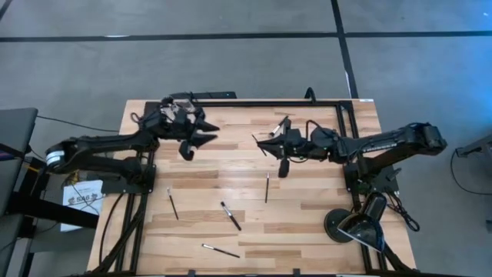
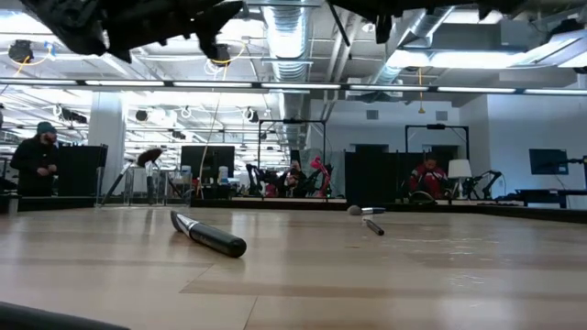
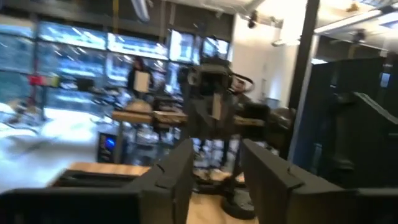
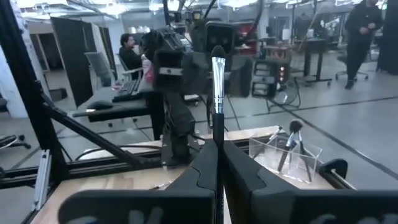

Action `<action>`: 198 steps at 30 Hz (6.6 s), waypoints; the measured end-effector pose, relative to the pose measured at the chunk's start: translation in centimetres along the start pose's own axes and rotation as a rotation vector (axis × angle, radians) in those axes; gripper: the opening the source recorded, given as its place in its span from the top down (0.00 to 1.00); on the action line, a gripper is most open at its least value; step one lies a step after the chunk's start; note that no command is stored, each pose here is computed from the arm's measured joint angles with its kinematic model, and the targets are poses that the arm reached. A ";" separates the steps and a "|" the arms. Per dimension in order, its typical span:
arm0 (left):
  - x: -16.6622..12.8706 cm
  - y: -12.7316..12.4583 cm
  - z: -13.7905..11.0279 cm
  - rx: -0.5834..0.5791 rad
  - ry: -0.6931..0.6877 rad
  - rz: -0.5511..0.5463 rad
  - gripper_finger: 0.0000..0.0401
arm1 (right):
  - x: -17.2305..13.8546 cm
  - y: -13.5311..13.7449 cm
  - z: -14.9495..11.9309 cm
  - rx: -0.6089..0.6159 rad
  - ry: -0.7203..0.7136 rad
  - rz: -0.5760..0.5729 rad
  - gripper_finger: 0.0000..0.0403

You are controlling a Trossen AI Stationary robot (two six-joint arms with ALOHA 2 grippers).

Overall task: Put items in baskets/containers
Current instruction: Put the eyeshadow brush into the transparent bin, then put the liner brush into the transparent bin

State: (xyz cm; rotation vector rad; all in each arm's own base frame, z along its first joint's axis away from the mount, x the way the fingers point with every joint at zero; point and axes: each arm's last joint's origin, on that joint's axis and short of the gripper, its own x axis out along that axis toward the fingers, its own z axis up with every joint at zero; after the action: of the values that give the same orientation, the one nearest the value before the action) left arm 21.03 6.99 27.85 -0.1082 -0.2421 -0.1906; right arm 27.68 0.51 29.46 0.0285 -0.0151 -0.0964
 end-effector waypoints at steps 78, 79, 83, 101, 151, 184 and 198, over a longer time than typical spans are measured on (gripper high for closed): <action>8.9 -3.4 -3.5 0.054 -0.020 0.035 0.96 | 3.1 0.3 -2.9 0.030 -0.054 0.094 1.00; 8.9 -3.4 -3.5 0.054 -0.019 0.035 0.95 | 3.1 0.4 -2.9 0.030 -0.054 0.094 0.99; 8.9 -3.3 -3.6 0.091 -0.005 0.040 0.96 | 3.1 0.3 -2.9 0.029 -0.051 0.089 0.96; 5.2 3.9 -5.4 0.111 0.213 0.394 0.96 | 3.0 -1.1 -4.7 -0.006 0.129 -0.226 0.68; -12.2 10.2 -9.2 0.151 0.347 1.393 0.95 | 5.0 -3.5 -9.1 -0.046 0.268 -0.268 0.71; -9.3 6.9 -5.6 0.185 0.135 1.156 0.67 | 4.8 -3.8 -9.7 0.044 0.312 -0.294 0.71; -3.4 1.6 -2.2 0.126 -0.012 0.484 0.69 | 5.0 -2.1 -8.8 0.254 0.701 -0.385 0.71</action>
State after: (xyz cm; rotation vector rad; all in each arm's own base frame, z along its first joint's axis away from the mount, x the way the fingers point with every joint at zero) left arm 18.60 8.90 24.76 -0.0409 -0.2331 0.3059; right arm 32.59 -1.79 20.70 0.3186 0.6809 -0.4646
